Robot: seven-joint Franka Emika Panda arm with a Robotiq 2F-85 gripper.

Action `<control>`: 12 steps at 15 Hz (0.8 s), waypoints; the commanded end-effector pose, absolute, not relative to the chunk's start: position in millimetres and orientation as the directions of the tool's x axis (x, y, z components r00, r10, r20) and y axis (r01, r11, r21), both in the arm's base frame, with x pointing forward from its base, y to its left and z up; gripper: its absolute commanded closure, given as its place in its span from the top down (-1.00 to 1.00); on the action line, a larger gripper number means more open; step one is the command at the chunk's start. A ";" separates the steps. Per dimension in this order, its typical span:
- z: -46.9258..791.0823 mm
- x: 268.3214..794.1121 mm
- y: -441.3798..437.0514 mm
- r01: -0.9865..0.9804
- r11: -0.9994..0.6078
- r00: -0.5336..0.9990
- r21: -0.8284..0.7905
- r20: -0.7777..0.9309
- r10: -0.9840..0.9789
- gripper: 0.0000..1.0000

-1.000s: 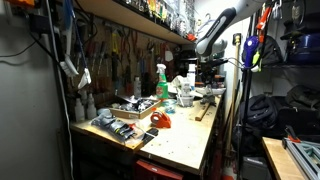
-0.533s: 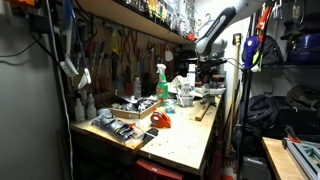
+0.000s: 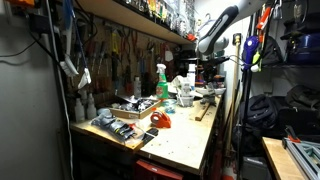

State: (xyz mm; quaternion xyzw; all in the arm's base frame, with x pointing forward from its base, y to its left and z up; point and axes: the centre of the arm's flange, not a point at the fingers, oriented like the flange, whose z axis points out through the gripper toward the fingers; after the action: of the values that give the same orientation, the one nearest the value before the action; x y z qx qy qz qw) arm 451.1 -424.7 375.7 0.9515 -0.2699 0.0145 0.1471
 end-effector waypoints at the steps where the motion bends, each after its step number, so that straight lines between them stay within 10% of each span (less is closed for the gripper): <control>1: 382.9 437.8 -424.2 -0.498 -0.826 0.864 0.264 0.072 -0.498 -0.39; 12: 379.5 457.7 -421.5 -0.556 -0.803 0.831 0.213 0.138 -0.539 -0.39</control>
State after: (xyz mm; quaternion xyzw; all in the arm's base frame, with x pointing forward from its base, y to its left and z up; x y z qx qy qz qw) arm 455.6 -420.5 380.6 0.9522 -0.2778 0.0238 0.1247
